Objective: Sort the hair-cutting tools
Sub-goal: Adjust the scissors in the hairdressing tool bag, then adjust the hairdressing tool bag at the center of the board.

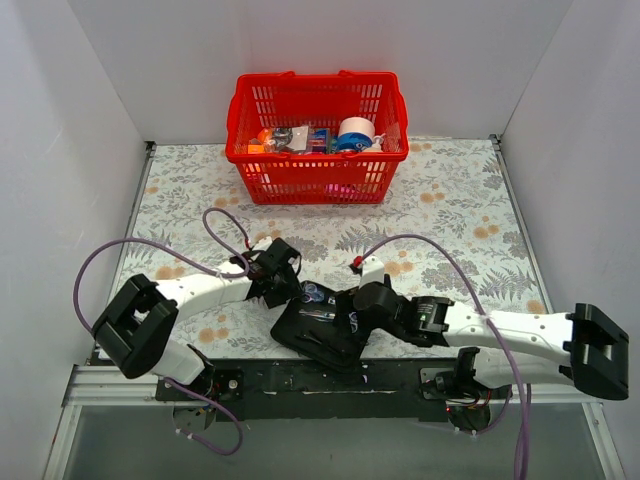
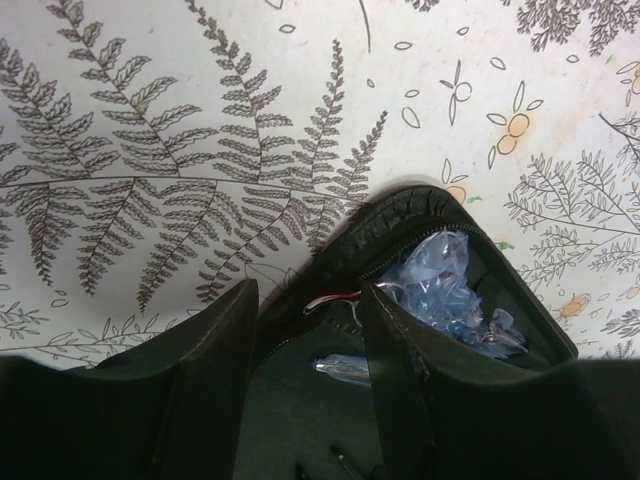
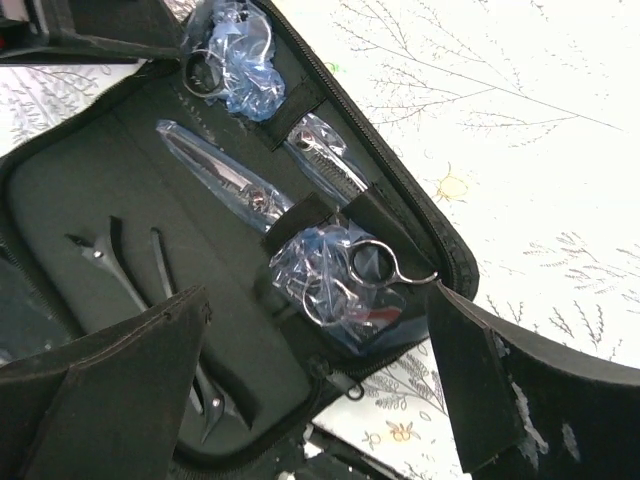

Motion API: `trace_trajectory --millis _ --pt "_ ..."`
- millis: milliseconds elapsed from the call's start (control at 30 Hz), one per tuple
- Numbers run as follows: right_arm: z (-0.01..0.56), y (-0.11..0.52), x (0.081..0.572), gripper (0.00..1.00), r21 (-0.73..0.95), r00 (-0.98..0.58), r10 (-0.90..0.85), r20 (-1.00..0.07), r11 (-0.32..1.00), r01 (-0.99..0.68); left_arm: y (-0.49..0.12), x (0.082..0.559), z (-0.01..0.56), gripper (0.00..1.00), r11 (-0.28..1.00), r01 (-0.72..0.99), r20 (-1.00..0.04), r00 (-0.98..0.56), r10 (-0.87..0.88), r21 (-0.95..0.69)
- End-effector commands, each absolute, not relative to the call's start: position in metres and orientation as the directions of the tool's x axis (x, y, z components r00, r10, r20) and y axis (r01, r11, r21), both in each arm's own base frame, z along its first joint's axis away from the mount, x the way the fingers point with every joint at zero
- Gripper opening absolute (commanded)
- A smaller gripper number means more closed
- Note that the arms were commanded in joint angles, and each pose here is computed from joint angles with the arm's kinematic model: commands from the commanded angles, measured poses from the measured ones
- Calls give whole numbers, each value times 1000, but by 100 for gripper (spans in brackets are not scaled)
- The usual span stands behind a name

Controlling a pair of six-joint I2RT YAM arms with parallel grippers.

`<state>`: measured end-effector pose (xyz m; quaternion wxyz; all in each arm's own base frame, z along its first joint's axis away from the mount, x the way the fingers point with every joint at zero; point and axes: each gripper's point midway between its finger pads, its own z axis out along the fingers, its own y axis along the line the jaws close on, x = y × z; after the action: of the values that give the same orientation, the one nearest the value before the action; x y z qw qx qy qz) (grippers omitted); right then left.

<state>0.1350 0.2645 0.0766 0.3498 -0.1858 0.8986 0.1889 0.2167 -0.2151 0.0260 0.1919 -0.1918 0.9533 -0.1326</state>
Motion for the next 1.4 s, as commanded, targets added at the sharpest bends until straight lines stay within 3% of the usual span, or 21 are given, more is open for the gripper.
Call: trace_trajectory --millis 0,267,800,1167,1367 --pt "88 250 127 97 206 -690 -202 -695 863 -461 -203 202 30 46 900 -322 -304 -861 -408 -293" --pt "44 228 92 98 278 -787 -193 -586 864 -420 -193 208 58 62 894 -332 -366 -826 -429 -300" --pt "9 229 87 98 422 -853 19 -521 875 -239 -195 164 30 62 851 -370 -238 -848 -473 -373" --pt "15 243 144 98 288 -781 -18 -624 924 -251 -224 141 30 62 854 -326 -214 -874 -435 -406" --pt "29 249 212 98 281 -742 2 -670 926 -251 -243 131 28 62 861 -300 -209 -888 -409 -411"
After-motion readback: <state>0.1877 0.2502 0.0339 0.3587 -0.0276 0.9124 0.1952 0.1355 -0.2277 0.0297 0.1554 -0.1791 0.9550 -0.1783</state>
